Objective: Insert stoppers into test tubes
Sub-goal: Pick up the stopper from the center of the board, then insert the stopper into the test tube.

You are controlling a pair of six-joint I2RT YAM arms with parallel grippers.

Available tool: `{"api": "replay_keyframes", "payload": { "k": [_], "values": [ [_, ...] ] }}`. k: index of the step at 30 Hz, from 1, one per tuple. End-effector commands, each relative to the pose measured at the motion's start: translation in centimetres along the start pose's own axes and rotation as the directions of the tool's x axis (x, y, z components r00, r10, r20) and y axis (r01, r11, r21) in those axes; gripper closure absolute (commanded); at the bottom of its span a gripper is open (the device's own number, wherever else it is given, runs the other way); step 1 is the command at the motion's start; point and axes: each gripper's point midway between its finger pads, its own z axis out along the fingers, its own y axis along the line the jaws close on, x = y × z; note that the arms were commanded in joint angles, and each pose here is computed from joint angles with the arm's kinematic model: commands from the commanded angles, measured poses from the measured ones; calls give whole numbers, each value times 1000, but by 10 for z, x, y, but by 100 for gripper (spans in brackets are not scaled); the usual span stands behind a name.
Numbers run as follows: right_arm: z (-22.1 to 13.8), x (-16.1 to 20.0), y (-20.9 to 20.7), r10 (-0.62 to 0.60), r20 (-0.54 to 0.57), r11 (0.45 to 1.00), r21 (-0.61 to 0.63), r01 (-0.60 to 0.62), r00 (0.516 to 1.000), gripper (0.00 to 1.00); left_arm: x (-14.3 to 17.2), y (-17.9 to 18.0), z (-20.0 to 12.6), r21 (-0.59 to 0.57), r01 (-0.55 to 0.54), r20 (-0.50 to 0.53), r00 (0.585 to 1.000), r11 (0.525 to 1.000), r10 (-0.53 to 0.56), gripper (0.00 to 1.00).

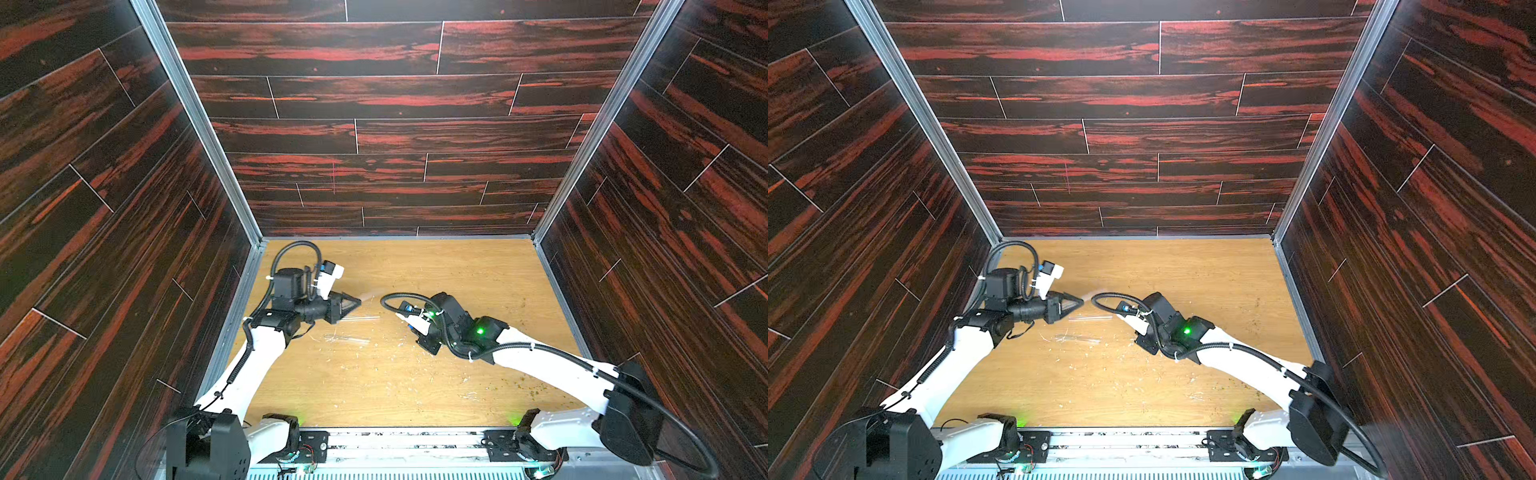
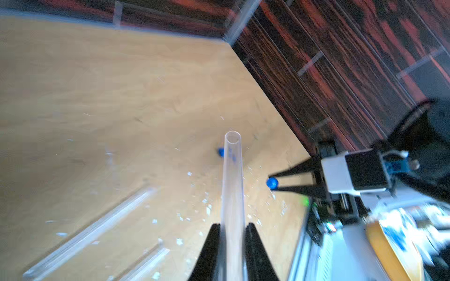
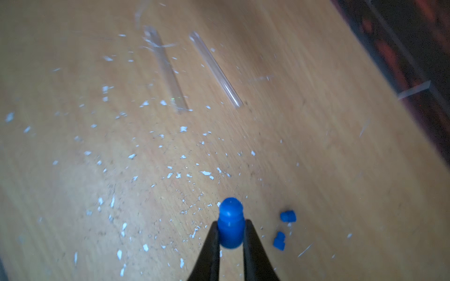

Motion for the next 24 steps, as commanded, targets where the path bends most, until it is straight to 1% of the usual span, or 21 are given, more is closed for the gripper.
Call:
{"api": "replay_keyframes", "payload": {
  "k": [1,3,5,8,12,17,24],
  "values": [
    [-16,-8,8,-174,57,984,-37,176,983,81,14,-23,3,85,-72,-78,994,994,78,91],
    [-19,-6,7,-231,49,972,-29,232,972,81,21,-31,6,125,-80,-103,990,989,93,91],
    [-20,-4,4,-267,30,963,-18,268,963,81,31,-36,11,150,-74,-155,983,986,98,91],
    [-20,-3,0,-299,3,954,-11,299,954,81,44,-42,15,194,-77,-173,979,978,112,90],
    [-22,-6,-1,-313,8,950,-10,313,950,81,42,-51,16,237,-74,-171,978,969,117,90],
    [-23,-9,6,-321,25,946,-49,321,947,81,44,-51,20,244,-65,-176,978,968,110,90],
    [-27,-13,8,-325,43,943,-55,327,945,81,50,-47,25,233,-73,-190,975,970,119,90]
  ]
}}
